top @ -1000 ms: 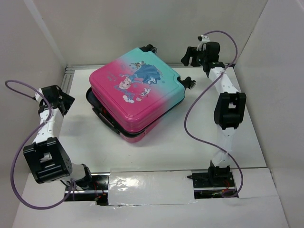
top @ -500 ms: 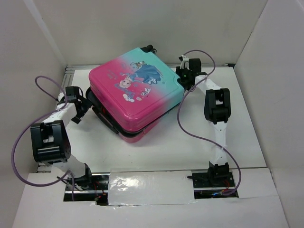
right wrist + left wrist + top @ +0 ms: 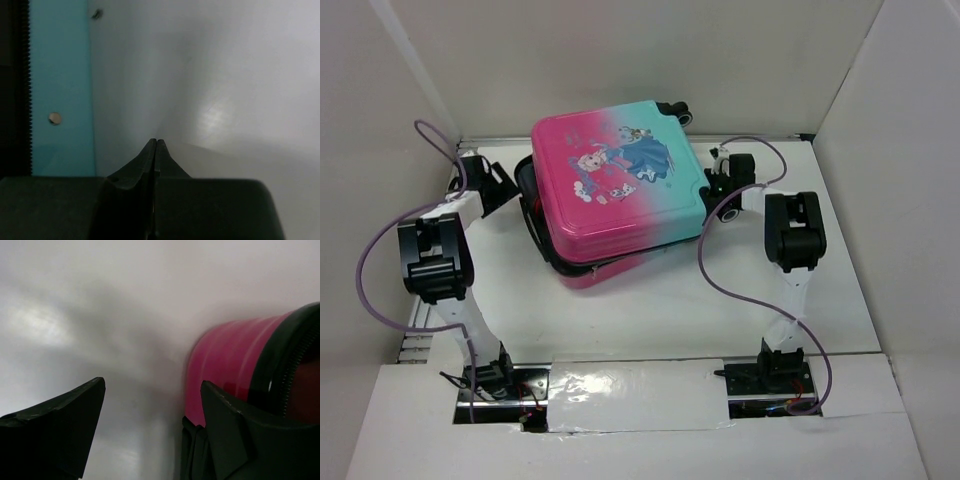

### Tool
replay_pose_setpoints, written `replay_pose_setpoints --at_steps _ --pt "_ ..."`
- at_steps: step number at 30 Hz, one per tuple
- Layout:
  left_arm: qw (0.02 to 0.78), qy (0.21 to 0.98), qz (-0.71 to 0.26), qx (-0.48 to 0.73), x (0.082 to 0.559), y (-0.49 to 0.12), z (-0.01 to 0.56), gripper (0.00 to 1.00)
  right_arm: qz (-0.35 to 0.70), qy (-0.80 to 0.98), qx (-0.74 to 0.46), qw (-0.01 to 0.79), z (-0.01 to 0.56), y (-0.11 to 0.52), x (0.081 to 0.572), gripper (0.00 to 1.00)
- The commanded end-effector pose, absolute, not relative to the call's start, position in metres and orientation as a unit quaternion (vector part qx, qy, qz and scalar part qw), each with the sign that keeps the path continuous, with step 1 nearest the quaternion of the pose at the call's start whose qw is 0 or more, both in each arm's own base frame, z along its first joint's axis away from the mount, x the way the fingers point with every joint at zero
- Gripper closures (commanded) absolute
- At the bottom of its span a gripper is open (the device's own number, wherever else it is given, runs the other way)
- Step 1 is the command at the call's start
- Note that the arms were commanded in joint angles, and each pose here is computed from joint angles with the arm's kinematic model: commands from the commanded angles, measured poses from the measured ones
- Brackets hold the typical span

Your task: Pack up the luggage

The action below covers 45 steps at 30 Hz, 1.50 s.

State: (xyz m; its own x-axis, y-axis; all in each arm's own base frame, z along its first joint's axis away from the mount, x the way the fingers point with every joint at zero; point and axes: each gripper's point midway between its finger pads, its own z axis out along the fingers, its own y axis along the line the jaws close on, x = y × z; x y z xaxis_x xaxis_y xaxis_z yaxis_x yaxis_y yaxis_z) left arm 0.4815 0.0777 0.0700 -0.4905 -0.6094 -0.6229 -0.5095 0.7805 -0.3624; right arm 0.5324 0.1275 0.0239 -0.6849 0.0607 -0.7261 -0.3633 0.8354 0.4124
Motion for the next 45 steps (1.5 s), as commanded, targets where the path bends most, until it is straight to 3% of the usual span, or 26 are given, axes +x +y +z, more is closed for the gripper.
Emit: replay_pose_setpoints --at_steps 1,7,13,21,25,34,45 --pt "0.404 0.888 -0.178 -0.129 0.515 -0.001 0.078 0.1 0.309 0.873 -0.13 0.353 0.027 0.179 0.49 1.0" --pt "0.439 0.879 -0.189 -0.003 0.557 -0.034 0.101 0.1 0.334 0.858 -0.177 0.349 0.053 0.222 0.436 1.0" --pt "0.435 0.872 -0.213 0.068 0.567 -0.072 0.115 0.1 0.341 0.861 -0.194 0.325 0.069 0.248 0.36 1.0" --pt "0.429 0.869 -0.227 0.092 0.566 -0.092 0.12 0.1 0.258 0.907 -0.13 0.306 0.049 0.22 0.306 0.99" --pt "0.432 0.879 -0.194 0.06 0.571 -0.074 0.135 0.09 0.189 0.939 -0.051 0.282 0.032 0.182 0.32 0.96" --pt "0.432 0.877 -0.211 0.02 0.532 -0.052 0.157 0.09 0.156 0.923 0.004 0.353 0.083 0.158 0.398 0.95" --pt "0.388 0.901 -0.196 -0.004 0.495 -0.051 0.123 0.09 0.131 0.905 0.032 0.404 0.112 0.128 0.494 0.95"
